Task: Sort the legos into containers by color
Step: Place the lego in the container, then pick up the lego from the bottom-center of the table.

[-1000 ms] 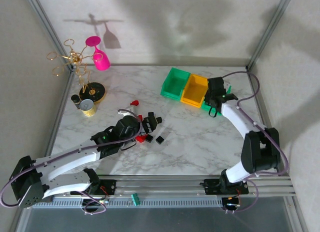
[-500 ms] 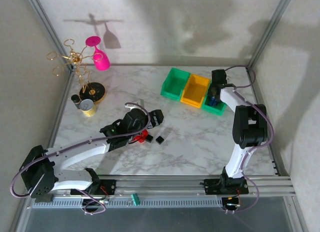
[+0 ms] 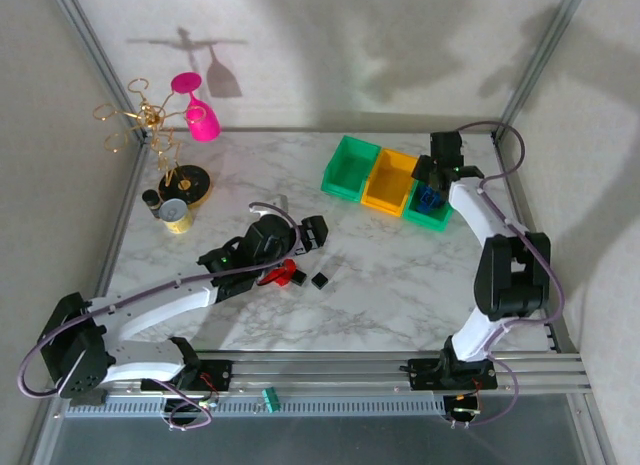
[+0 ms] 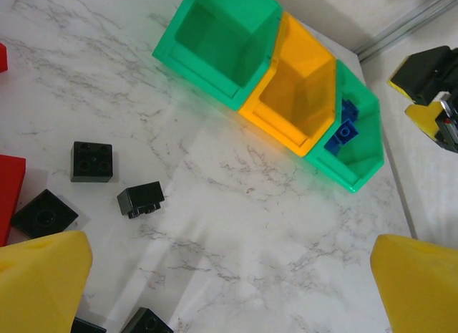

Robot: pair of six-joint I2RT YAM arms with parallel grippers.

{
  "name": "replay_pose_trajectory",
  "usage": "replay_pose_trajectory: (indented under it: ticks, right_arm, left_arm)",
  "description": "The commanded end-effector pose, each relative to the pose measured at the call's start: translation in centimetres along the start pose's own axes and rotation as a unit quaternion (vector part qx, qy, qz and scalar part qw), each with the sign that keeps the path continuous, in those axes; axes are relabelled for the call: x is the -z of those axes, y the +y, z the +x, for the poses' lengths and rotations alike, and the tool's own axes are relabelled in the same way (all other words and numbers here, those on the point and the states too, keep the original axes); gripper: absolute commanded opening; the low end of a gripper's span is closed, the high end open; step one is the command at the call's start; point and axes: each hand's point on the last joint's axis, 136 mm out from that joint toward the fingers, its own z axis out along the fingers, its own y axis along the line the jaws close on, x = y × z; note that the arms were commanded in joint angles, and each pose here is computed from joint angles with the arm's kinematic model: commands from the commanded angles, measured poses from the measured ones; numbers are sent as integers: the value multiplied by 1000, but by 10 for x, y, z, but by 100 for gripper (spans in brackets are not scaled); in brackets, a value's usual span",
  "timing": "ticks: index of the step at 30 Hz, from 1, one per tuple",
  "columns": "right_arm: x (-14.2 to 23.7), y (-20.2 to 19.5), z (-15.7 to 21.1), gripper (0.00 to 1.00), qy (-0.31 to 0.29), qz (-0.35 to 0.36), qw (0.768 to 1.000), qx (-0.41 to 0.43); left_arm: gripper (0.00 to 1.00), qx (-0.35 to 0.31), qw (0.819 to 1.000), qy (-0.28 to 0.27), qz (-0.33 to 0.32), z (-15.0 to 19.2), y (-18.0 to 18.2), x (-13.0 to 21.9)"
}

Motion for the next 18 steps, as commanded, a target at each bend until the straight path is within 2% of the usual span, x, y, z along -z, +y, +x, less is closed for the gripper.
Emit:
replay_pose_trajectory:
  ticks: [1, 10, 18]
  right_arm:
    - [21, 17, 17, 68, 16, -33, 999, 20]
    - [63, 67, 78, 73, 51, -114, 990, 73]
    - [88, 111, 155, 81, 97, -177, 971, 129]
  left_arm:
    - [100, -3, 1000, -27, -11, -13, 8, 14]
    - [100, -5, 999, -32, -29, -10, 33, 38]
    - [100, 4, 999, -28, -46, 2, 59, 53]
